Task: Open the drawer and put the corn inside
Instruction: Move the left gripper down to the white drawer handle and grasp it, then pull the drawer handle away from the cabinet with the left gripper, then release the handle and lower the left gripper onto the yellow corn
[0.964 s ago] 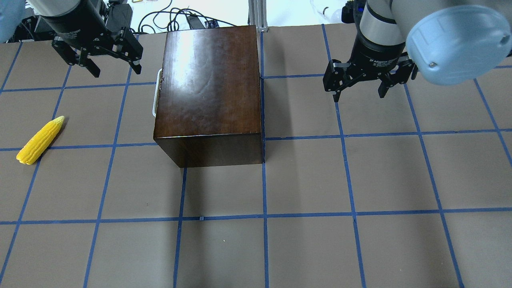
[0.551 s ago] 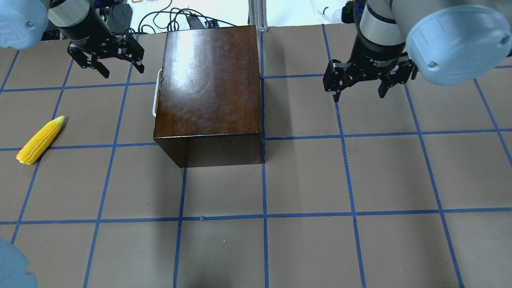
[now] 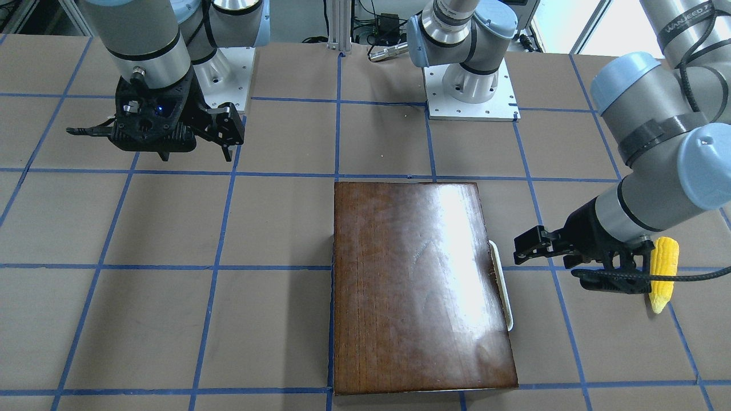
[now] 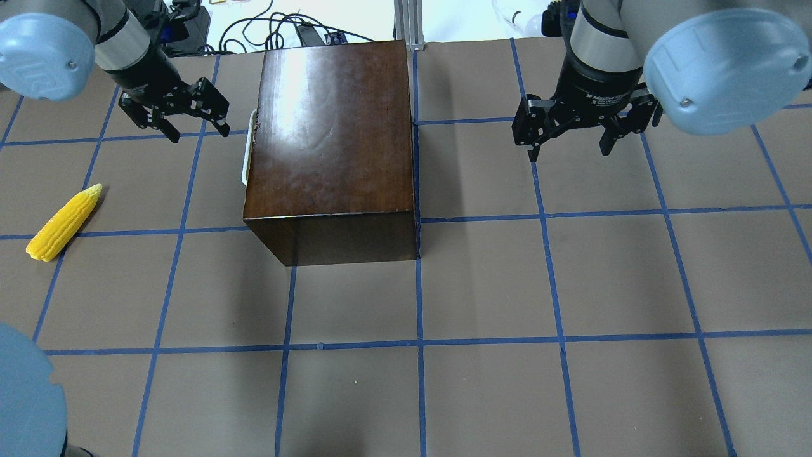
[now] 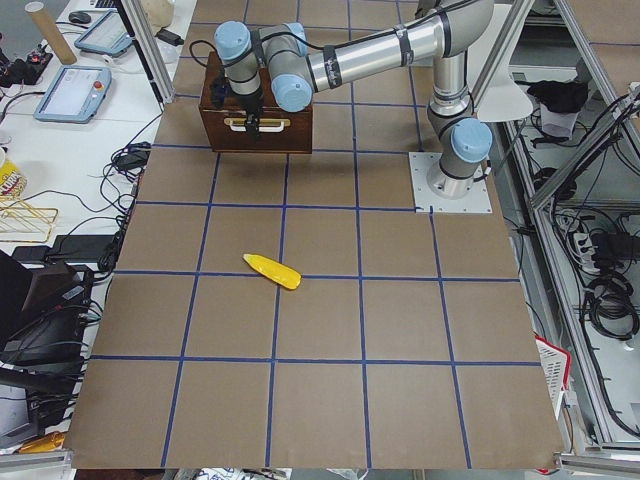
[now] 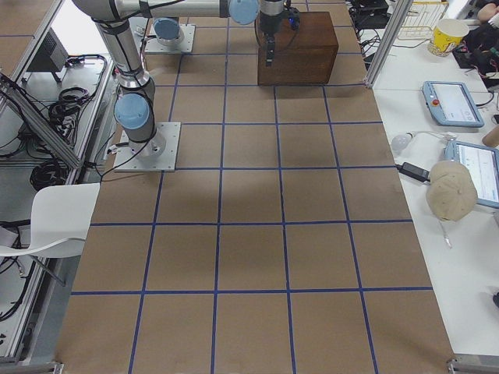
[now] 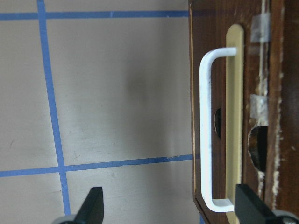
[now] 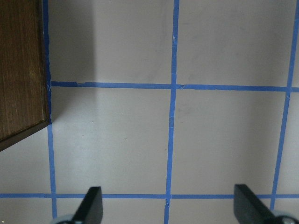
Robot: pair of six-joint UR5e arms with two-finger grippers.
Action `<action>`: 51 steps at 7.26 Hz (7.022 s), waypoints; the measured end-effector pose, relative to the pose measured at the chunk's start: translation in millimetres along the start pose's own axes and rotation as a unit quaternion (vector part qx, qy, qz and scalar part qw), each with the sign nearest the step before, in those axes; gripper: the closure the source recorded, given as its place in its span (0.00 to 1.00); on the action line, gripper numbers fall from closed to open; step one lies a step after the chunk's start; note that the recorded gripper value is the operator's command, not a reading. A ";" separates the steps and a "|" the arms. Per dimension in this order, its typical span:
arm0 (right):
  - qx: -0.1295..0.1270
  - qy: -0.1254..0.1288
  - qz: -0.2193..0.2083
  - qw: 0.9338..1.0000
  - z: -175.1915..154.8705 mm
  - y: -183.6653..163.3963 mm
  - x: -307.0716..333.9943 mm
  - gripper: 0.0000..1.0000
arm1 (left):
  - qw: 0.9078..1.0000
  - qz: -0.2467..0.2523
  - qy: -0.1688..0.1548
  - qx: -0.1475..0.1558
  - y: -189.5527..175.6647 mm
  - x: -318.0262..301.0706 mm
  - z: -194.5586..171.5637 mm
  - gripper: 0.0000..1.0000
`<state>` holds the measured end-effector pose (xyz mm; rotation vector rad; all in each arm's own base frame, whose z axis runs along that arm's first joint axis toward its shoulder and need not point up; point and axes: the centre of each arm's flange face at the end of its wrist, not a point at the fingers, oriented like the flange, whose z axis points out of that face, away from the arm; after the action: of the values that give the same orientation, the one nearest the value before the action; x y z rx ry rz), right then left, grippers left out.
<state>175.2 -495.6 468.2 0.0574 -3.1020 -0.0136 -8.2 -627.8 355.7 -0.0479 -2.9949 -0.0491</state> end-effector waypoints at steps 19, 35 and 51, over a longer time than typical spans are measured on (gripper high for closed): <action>0.000 0.000 0.000 1.000 0.0 0.0 0.0 0.00 | 0.995 -0.019 0.094 -0.003 -8.9 -17.7 69.8 0.00; 0.000 0.000 0.000 1.000 0.0 0.0 0.0 0.00 | 0.993 -0.079 0.077 0.035 -4.1 -135.8 59.3 0.00; 0.000 0.000 0.000 1.000 0.0 0.0 0.0 0.00 | 0.995 0.079 -0.051 0.017 42.1 -282.5 26.3 0.00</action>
<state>175.2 -495.6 468.2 0.0574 -3.1020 -0.0137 268.7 -593.1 289.7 -0.2920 -3.0814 0.0240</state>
